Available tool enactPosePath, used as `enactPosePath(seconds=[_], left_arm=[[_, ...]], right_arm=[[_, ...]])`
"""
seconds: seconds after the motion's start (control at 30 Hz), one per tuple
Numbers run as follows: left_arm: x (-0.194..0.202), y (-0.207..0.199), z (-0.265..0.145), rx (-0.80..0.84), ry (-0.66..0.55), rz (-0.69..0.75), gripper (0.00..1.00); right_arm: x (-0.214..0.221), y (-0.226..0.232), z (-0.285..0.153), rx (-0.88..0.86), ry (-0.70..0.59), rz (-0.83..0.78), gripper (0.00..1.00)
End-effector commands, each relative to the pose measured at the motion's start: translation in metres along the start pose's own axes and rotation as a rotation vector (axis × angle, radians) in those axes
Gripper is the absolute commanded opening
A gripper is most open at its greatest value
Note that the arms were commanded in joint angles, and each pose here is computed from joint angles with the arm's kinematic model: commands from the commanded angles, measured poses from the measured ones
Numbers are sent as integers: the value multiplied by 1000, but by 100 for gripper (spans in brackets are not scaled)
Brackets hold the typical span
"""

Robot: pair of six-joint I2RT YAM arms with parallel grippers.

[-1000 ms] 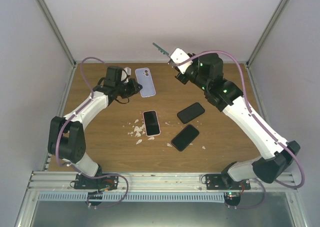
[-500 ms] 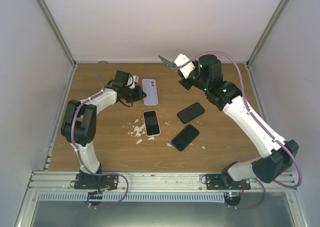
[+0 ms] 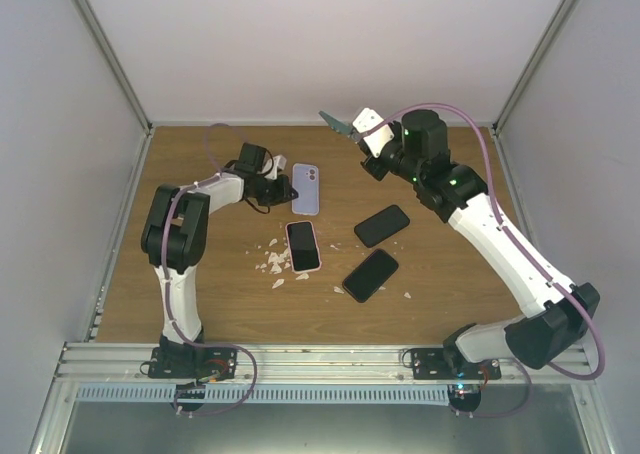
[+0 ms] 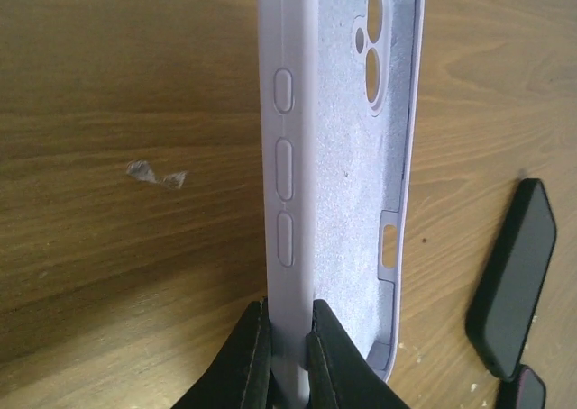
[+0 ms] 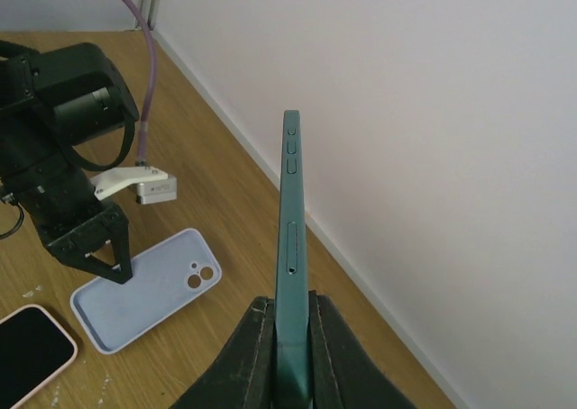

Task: Take the phone out of the phone case
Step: Place the phone case at the center of the board, then place the phone at the center of the board.

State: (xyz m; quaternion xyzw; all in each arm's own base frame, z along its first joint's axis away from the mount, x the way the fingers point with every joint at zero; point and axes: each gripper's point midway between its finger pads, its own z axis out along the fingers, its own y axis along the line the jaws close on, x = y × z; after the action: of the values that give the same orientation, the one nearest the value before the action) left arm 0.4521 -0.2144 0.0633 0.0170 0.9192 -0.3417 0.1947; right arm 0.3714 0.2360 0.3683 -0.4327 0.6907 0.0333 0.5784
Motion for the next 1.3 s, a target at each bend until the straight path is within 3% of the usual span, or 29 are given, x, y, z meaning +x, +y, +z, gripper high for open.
enactPosePath(seconds=[0.0,0.23,0.47,0.67,0.83,1.0,1.27], left_arm=[[-10,-4,9,32,-19,51,0],[-9,10,21,-5,-7,45,4],[-9,22,19,-76,-11,39,30],[-20,9,1,-79,-47,36,50],[-48,-14,-37,-49,-143,55,75],[-86,-58,-90,24,-272,99,86],[-125,-138,-184,168,-474,218,91]], right_arm=[[-18,-13,-15,43,-68,8,0],[-15,-14,-11,43,-58,6,0],[-17,-17,-11,55,-65,3,0],[-25,-22,-18,73,-79,-13,0],[-38,-34,-30,135,-119,-62,0],[-61,-50,-49,218,-204,-122,0],[-86,-61,-78,330,-323,-238,0]])
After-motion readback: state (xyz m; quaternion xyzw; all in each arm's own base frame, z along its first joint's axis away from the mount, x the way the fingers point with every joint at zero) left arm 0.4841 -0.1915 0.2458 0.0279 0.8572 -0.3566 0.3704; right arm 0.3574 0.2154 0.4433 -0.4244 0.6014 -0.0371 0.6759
